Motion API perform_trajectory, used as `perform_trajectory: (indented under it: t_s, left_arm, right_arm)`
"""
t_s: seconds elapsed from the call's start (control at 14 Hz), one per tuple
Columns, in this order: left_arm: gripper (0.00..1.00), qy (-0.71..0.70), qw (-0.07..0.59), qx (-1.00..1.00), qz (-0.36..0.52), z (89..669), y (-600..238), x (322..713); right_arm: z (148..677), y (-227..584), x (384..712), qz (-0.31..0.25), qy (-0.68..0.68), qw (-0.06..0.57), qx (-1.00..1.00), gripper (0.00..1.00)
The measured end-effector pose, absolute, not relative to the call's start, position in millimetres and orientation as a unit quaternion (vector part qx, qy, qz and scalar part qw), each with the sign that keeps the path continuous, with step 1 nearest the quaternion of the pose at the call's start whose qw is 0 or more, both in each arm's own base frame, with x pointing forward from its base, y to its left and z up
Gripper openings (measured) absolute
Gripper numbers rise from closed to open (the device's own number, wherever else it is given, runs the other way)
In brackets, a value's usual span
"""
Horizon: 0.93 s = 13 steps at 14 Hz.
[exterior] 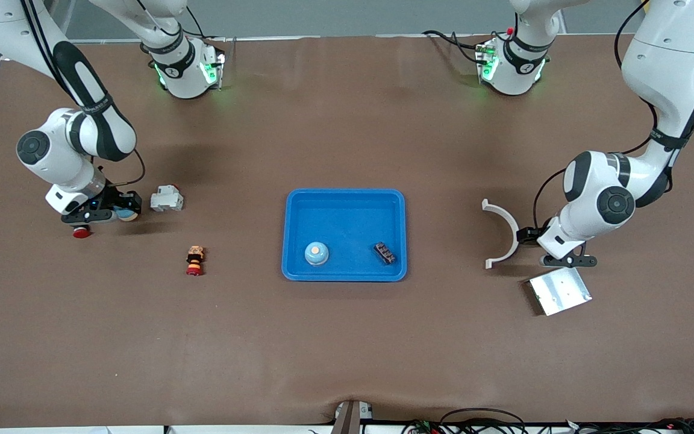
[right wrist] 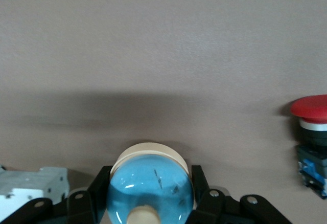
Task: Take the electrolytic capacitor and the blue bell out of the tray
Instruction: 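Set the bell beside the white breaker while the left gripper returns to the tray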
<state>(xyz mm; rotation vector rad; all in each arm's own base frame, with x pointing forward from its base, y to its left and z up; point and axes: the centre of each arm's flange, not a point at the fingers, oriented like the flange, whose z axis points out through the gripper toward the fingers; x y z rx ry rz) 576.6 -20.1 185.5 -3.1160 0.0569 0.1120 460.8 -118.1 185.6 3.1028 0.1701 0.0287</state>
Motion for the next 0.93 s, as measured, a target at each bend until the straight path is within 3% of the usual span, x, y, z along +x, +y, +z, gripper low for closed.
perform_trajectory:
  t_s: [0.43,0.93]
  left_arm:
    - [1.00,0.018,0.022,-0.999,0.032,210.5,-17.8,577.8]
    - [1.00,-0.005,0.024,-0.999,0.038,279.5,-58.9,577.4]
  right_arm:
    - [182.0,-152.4,449.8,0.003,0.057,0.031,0.998,0.67]
    - [169.5,-152.1,446.0,-0.007,0.056,0.027,0.998,0.67]
